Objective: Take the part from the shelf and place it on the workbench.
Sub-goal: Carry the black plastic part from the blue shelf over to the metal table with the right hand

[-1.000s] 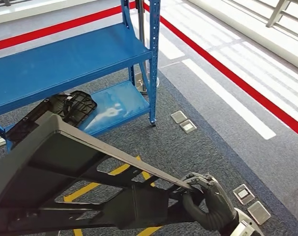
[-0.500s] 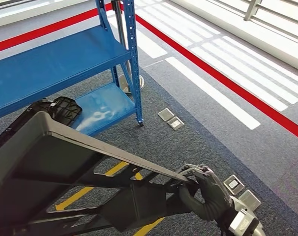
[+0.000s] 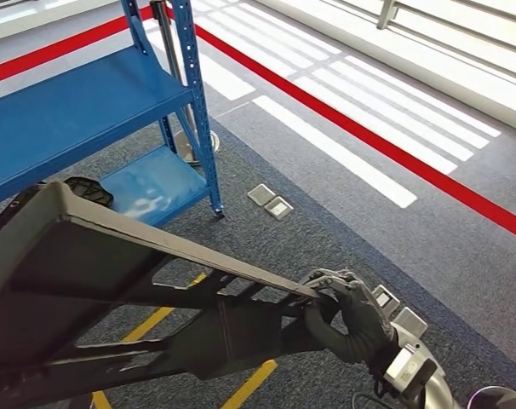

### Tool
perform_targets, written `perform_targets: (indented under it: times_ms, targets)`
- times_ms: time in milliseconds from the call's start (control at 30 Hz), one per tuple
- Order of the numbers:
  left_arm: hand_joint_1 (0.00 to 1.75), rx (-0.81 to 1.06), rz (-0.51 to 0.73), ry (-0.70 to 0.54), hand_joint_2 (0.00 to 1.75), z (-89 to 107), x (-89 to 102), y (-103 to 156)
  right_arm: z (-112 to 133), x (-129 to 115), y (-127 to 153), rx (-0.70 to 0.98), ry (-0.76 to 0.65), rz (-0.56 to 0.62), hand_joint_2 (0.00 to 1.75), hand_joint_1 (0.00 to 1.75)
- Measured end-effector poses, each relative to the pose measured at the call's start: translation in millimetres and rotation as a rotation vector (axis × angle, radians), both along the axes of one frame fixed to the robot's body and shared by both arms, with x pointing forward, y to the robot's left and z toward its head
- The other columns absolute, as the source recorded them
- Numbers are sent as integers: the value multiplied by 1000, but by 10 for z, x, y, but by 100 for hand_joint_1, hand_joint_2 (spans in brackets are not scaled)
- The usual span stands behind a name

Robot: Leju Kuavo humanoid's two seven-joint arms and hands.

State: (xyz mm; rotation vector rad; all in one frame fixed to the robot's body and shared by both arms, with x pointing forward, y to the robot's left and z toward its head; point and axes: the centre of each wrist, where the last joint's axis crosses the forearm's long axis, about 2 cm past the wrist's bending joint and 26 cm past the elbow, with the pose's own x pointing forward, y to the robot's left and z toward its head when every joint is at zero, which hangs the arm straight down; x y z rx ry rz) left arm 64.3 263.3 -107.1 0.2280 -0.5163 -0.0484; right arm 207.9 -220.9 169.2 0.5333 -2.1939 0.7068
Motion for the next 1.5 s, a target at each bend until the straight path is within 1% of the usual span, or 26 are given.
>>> perform_targets:
  times_ms: [200,600,833,1000,1200,1500]
  targets:
    - [0,11,1,-4,175,4,54,83,-13,9,16,14,-6,-6,175,175]
    - [0,20,9,15,175,-2,47,237,-75,-43,81,54,13,-5,175,175]
    - [0,1,-9,23,175,1,72,231,-81,-51,87,46,9,-9,175,175]
    - [0,-9,-20,21,175,11,132,213,-51,-18,99,38,-3,-8,175,175]
    - [0,-36,-21,12,175,16,152,132,-13,20,119,32,-7,0,175,175]
    - [0,-38,-21,60,175,-11,-22,87,-35,-45,125,22,1,-40,175,175]
